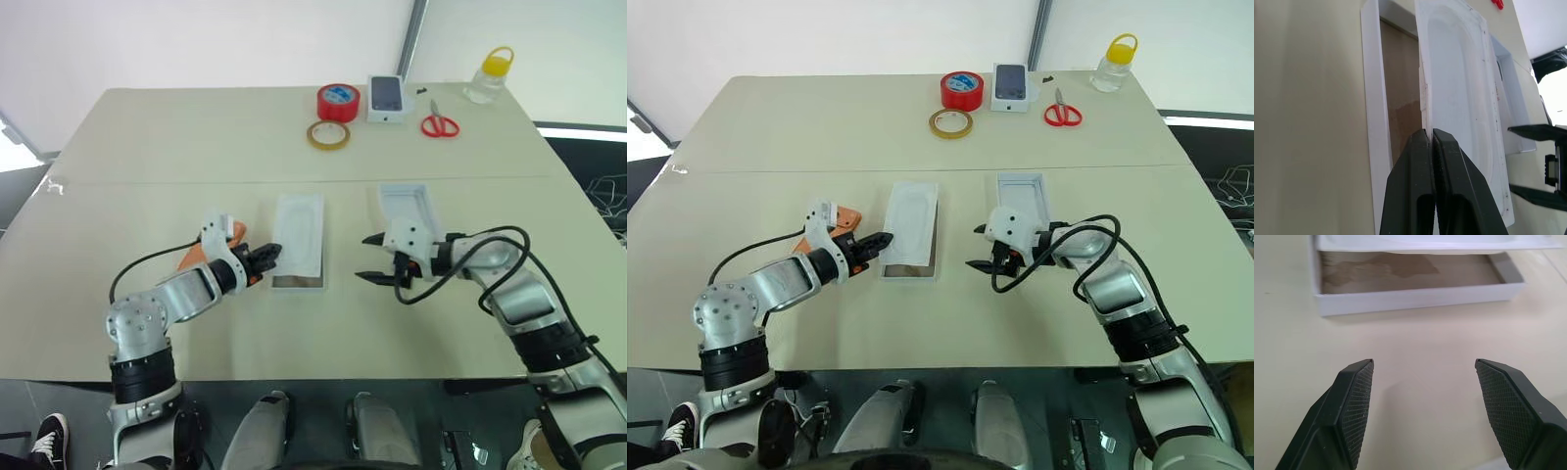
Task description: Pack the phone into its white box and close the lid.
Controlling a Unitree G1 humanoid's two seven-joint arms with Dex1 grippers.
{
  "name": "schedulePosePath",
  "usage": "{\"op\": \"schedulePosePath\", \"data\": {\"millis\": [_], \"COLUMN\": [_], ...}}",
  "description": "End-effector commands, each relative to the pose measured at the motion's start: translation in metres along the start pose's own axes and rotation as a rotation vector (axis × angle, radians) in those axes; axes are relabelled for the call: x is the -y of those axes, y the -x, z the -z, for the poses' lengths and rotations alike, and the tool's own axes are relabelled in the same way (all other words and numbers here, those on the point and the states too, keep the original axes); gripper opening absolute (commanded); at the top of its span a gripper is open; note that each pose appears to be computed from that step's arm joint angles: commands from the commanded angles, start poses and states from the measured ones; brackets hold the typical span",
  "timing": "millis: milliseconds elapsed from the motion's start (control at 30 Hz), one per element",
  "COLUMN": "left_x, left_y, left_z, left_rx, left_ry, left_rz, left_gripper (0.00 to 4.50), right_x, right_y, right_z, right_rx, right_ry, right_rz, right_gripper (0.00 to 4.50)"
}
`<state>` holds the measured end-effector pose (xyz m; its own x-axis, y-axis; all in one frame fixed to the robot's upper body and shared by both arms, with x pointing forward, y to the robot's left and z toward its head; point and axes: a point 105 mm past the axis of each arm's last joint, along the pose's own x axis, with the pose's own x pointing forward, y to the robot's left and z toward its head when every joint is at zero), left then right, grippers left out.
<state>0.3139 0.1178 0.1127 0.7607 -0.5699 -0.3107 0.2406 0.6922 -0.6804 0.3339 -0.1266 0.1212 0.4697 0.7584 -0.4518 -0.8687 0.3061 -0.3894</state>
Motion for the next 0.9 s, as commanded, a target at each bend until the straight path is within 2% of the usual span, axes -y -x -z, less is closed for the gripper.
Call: {"op": "schedulePosePath", "data": {"millis": [33, 600, 700, 733, 800, 867, 900], "left_x": [0.006, 0.007, 0.006, 0.006, 0.006, 0.008, 0.008], "left_y": [0.004, 0.003, 0.003, 0.003, 0.003, 0.004, 0.004], "left_z": [-0.005, 0.001, 0.001, 0.001, 0.001, -0.001, -0.002], "left_rx": [0.050, 0.036, 0.033, 0.034, 0.035, 0.041, 0.044], "left_ry": [-0.023, -0.037, -0.049, -0.047, -0.048, -0.066, -0.069], "left_rz": [0.001, 0.001, -0.004, -0.008, -0.006, -0.001, 0.001], "left_gripper": [0.00, 0.00, 0.93, 1.34, 2.50, 3.29, 3.29], "right_x": [0.017, 0.030, 0.031, 0.031, 0.031, 0.031, 0.032], "right_y": [0.007, 0.001, 0.001, 0.001, 0.001, 0.001, 0.000], "right_z": [-0.009, -0.013, -0.012, -0.012, -0.012, -0.015, -0.016], "right_rx": [0.027, 0.052, 0.049, 0.049, 0.051, 0.063, 0.066], "right_ry": [0.049, 0.072, 0.076, 0.077, 0.079, 0.072, 0.071], "right_rz": [0.070, 0.113, 0.117, 0.117, 0.118, 0.118, 0.119], "right_gripper": [3.45, 3.45, 3.49, 3.49, 3.49, 3.49, 3.49]}}
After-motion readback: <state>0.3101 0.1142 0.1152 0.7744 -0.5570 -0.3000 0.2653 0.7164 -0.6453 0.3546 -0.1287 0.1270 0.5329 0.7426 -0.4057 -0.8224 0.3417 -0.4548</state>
